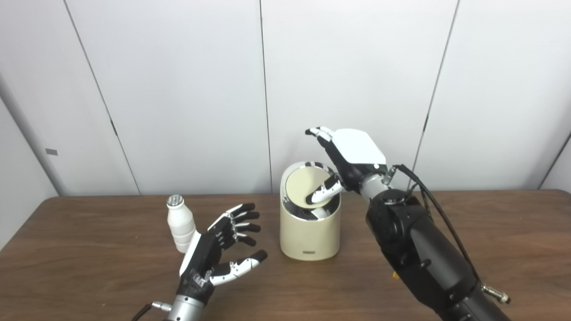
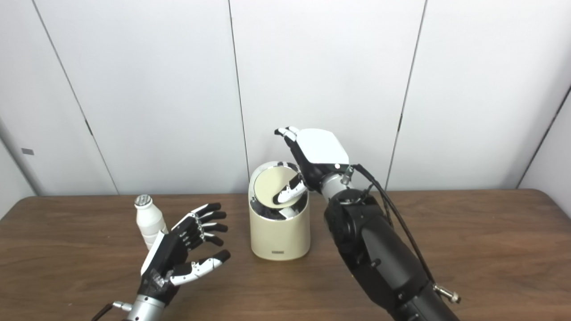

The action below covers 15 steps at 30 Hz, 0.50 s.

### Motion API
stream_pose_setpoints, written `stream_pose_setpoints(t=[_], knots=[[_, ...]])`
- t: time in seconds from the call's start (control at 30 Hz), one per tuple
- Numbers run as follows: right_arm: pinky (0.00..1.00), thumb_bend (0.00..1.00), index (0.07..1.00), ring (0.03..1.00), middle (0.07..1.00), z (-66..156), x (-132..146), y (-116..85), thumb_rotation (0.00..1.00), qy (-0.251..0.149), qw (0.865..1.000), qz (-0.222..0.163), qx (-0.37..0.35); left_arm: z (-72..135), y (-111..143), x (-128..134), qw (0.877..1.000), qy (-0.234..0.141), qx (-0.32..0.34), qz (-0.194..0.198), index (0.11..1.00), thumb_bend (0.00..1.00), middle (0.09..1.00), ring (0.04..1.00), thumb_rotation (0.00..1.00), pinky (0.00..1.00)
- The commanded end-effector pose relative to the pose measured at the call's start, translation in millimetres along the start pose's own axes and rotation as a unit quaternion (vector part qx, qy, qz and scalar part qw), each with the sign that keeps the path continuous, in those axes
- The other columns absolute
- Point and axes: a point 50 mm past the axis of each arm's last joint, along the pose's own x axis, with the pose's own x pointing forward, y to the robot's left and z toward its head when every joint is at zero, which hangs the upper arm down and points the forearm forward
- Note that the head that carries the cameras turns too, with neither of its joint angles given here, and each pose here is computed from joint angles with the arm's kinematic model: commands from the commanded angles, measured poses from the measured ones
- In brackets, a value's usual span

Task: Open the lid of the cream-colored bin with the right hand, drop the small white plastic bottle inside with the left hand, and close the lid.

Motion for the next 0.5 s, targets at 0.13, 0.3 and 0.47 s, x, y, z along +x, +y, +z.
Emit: stream_pose_setpoints(t=[0.13, 0.3, 0.47], knots=[[0.67, 0.93, 0.898, 0.824, 0.918, -20.6, -1.8, 5.3, 0.22, 0.041, 0.999, 0.014, -0.001, 18.6, 4.3, 15.2, 0.999, -0.042, 0.007, -0.001, 0.83, 0.63, 0.777, 0.692, 0.0, 0.58], [0.64, 0.91, 0.891, 0.823, 0.894, -17.1, -5.0, -13.0, 0.28, 0.028, 0.995, -0.012, 0.099, 17.7, 4.3, 14.9, 0.999, -0.04, 0.006, -0.003, 0.832, 0.63, 0.779, 0.695, 0.0, 0.57], [0.62, 0.89, 0.897, 0.831, 0.896, -15.8, -11.2, -34.9, 0.36, 0.023, 0.988, -0.044, 0.145, 16.6, 3.3, 15.0, 0.999, -0.04, 0.004, -0.003, 0.824, 0.62, 0.775, 0.692, 0.0, 0.57]])
